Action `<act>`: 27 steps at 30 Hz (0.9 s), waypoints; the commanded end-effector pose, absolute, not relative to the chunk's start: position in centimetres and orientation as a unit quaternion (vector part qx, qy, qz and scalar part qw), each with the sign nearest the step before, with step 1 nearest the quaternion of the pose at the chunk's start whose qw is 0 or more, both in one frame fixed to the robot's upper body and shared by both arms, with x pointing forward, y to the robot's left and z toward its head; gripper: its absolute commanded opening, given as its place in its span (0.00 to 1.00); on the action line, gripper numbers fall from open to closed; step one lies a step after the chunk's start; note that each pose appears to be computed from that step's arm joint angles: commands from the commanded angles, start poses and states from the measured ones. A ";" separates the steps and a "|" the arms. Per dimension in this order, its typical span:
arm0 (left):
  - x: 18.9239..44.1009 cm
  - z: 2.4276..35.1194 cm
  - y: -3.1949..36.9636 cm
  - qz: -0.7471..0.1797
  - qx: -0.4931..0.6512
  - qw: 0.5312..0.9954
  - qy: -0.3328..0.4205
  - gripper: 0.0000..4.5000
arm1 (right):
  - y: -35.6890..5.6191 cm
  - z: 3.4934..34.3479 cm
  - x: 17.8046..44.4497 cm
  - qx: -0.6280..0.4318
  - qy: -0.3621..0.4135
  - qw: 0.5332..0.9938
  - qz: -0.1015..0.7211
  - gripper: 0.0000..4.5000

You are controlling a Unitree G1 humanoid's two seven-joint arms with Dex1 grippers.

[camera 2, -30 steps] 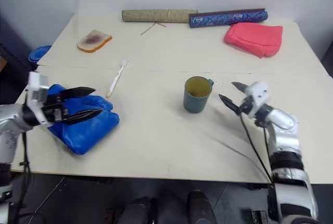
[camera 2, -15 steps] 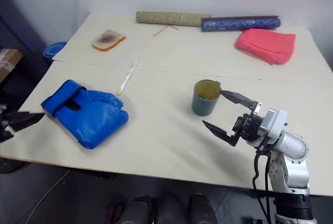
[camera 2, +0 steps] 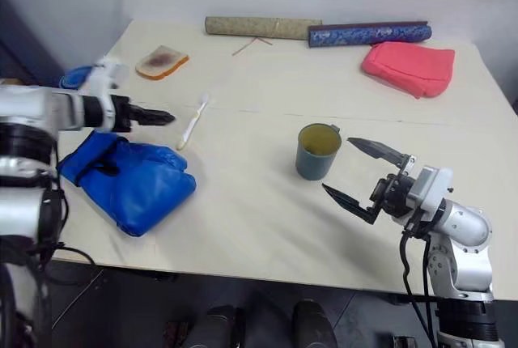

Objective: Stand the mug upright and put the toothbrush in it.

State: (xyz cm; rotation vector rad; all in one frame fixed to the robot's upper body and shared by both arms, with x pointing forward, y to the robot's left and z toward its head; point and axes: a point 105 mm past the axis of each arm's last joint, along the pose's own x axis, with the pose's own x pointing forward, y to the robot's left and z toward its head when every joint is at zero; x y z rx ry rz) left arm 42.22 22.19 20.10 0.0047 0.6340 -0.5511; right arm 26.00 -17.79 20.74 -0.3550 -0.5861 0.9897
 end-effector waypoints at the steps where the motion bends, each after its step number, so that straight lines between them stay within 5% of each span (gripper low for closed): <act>1: 43.4 20.1 22.3 -0.234 0.042 0.924 0.300 1.00 | -17.7 22.4 25.6 -0.176 -0.301 0.817 0.459 0.99; 6: 44.0 18.2 20.8 -0.235 0.071 0.916 0.318 1.00 | -17.4 23.5 25.6 -0.164 -0.309 0.822 0.449 0.99; 9: 43.9 17.0 20.0 -0.241 0.063 0.909 0.334 0.88 | -17.5 23.6 25.5 -0.160 -0.306 0.826 0.445 1.00; 21: 43.7 14.3 20.4 -0.223 0.059 0.909 0.347 0.07 | -18.2 23.2 25.3 -0.157 -0.297 0.838 0.430 1.00; 27: 44.9 17.7 17.9 -0.300 -0.015 0.930 0.213 0.06 | -18.9 22.5 25.1 -0.163 -0.284 0.846 0.420 1.00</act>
